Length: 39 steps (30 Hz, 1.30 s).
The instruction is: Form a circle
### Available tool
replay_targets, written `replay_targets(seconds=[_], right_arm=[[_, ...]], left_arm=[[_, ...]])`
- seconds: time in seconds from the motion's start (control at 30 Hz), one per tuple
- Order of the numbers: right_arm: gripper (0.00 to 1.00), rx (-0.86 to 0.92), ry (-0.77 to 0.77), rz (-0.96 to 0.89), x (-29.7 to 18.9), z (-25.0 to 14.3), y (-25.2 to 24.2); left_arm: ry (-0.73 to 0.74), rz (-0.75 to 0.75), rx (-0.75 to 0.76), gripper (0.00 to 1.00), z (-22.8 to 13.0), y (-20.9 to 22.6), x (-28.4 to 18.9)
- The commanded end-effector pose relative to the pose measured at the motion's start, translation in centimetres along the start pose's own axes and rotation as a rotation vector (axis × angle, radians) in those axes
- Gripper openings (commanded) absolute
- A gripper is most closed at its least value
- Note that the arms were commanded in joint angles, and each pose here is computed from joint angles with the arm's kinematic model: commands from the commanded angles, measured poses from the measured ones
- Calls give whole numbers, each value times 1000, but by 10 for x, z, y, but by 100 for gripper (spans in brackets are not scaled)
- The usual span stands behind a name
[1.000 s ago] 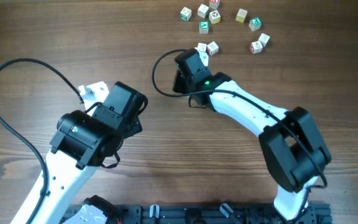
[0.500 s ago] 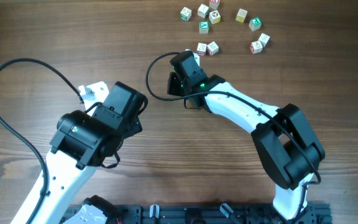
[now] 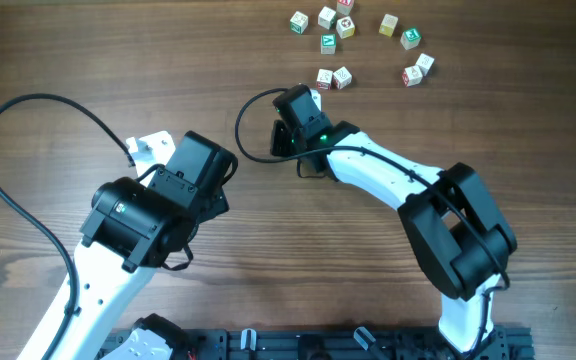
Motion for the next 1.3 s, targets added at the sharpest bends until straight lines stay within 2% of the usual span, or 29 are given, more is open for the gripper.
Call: replay_targets(seconds=[0.0,1.27], right_arm=[[4,-29,7,-11,8,-3,0],[5,1,-6,-48,3,5,0]], left_arm=[[-4,1,1,100,0,2,0],[-4,1,1,100,0,2,0]])
Point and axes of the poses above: each gripper's point midway between its finger pads, its own x axis out along the fingers, its own y axis along the line the jaws close on, z = x × y, the point moved 7 cm from there along -x, back along the fingers, and after that the axes turned 12 degrees about -x, right-handed, at the moved point
